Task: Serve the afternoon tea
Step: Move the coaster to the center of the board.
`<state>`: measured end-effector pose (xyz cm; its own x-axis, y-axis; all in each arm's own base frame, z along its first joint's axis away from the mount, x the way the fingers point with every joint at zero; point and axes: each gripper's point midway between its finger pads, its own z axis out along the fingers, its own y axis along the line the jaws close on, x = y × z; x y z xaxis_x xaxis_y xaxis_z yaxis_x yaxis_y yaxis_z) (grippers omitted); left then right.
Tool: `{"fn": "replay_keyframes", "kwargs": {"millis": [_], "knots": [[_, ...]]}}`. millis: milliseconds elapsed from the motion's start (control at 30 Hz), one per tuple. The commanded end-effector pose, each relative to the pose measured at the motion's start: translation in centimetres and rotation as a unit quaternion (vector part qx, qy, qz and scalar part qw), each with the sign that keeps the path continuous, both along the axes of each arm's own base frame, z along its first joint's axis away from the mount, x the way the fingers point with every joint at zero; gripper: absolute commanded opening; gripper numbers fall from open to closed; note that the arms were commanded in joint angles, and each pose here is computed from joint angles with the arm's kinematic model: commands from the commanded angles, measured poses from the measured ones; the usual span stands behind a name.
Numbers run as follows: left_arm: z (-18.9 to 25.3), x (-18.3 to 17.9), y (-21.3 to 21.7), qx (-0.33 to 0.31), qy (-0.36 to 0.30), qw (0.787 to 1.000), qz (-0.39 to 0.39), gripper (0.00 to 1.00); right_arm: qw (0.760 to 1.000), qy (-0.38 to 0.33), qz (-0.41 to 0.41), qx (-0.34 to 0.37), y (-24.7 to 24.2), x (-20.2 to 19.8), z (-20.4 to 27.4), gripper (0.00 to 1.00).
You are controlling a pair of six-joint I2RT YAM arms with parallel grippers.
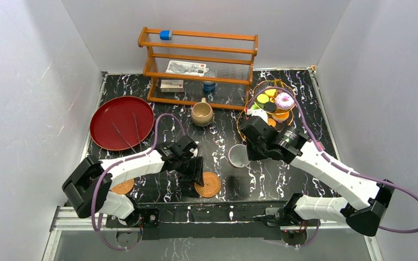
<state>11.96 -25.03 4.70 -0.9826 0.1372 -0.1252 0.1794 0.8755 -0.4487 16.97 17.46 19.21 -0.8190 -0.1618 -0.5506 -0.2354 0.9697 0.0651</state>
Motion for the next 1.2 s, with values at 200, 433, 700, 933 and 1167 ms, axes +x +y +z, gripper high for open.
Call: {"fn": "replay_keyframes", "kwargs": {"millis": [200, 433, 700, 933, 1167], "knots": [[-2.9, 0.6, -1.9, -0.008, 0.003, 1.000, -0.010, 0.29, 0.997, -0.062, -0.007, 0.047, 0.1, 1.1, 3.6, 0.00], [-4.6, 2.9, -3.7, 0.002, -0.016, 1.000, -0.019, 0.27, 0.997, -0.062, -0.004, 0.050, 0.0, 0.8, 3.6, 0.00], [-5.9, 6.6, -7.1, 0.004, -0.044, 0.999, -0.028, 0.26, 0.997, -0.061, -0.013, 0.056, -0.9, 0.1, 3.6, 0.00], [-6.7, 10.0, -9.3, 0.025, -0.073, 0.996, -0.039, 0.26, 0.997, -0.054, -0.022, 0.055, -1.5, -0.4, 3.2, 0.00], [-7.3, 11.8, -8.4, 0.050, -0.087, 0.995, -0.024, 0.26, 0.997, -0.046, -0.025, 0.055, -1.6, -0.7, 2.8, 0.00]]}}
